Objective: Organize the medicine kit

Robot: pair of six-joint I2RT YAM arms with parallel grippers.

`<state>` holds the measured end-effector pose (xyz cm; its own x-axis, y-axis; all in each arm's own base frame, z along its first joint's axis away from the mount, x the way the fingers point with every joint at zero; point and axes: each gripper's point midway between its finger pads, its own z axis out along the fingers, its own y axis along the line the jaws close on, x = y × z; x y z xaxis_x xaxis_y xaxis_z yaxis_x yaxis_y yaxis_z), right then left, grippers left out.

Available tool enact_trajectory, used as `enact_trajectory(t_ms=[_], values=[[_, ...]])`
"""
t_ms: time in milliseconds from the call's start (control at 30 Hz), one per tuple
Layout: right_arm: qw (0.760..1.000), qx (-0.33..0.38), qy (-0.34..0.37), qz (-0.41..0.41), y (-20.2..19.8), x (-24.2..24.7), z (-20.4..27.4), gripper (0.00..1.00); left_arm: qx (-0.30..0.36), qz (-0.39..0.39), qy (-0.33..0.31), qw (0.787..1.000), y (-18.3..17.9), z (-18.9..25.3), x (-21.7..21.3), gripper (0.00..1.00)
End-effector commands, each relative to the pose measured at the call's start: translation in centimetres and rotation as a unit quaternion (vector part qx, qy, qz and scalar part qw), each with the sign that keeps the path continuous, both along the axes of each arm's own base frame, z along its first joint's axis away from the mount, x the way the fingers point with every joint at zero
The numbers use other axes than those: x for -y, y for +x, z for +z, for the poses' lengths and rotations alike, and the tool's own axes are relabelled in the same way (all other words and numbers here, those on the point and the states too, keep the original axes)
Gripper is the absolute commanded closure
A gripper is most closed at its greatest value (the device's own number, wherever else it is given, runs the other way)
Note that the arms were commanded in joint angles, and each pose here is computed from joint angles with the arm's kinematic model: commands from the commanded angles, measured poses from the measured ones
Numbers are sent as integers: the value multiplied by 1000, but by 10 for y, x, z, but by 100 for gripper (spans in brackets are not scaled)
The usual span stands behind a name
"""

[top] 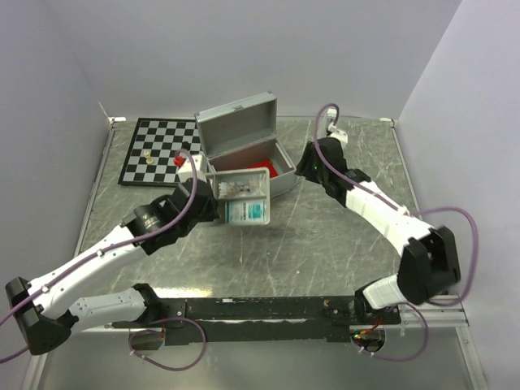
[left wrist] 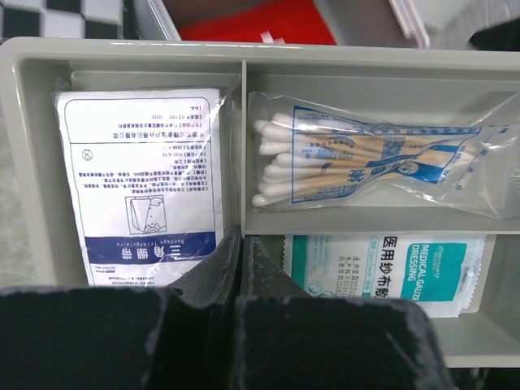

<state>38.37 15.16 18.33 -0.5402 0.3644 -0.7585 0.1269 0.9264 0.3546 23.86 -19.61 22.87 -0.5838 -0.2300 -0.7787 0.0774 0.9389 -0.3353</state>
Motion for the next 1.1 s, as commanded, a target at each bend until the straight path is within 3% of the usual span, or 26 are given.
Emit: enact_trajectory(t_ms=[0, 200, 367, 767, 1067], values=[[999, 30, 14, -17, 38, -9, 19, 36, 32, 64, 18, 997, 24, 38, -10, 99], [999, 13, 31, -9, 66, -25, 1, 35, 36, 74, -10, 997, 52, 56, -5, 99], [999, -11, 40, 21, 71, -41, -17, 41, 33, 65, -30, 997, 64, 57, -2, 99], [997, -56, 46, 38, 44, -42, -65, 68, 32, 45, -20, 998, 78, 53, 13, 99], [995, -77, 51, 47, 2, -45, -82, 73, 21, 42, 18, 999, 102, 36, 27, 99]])
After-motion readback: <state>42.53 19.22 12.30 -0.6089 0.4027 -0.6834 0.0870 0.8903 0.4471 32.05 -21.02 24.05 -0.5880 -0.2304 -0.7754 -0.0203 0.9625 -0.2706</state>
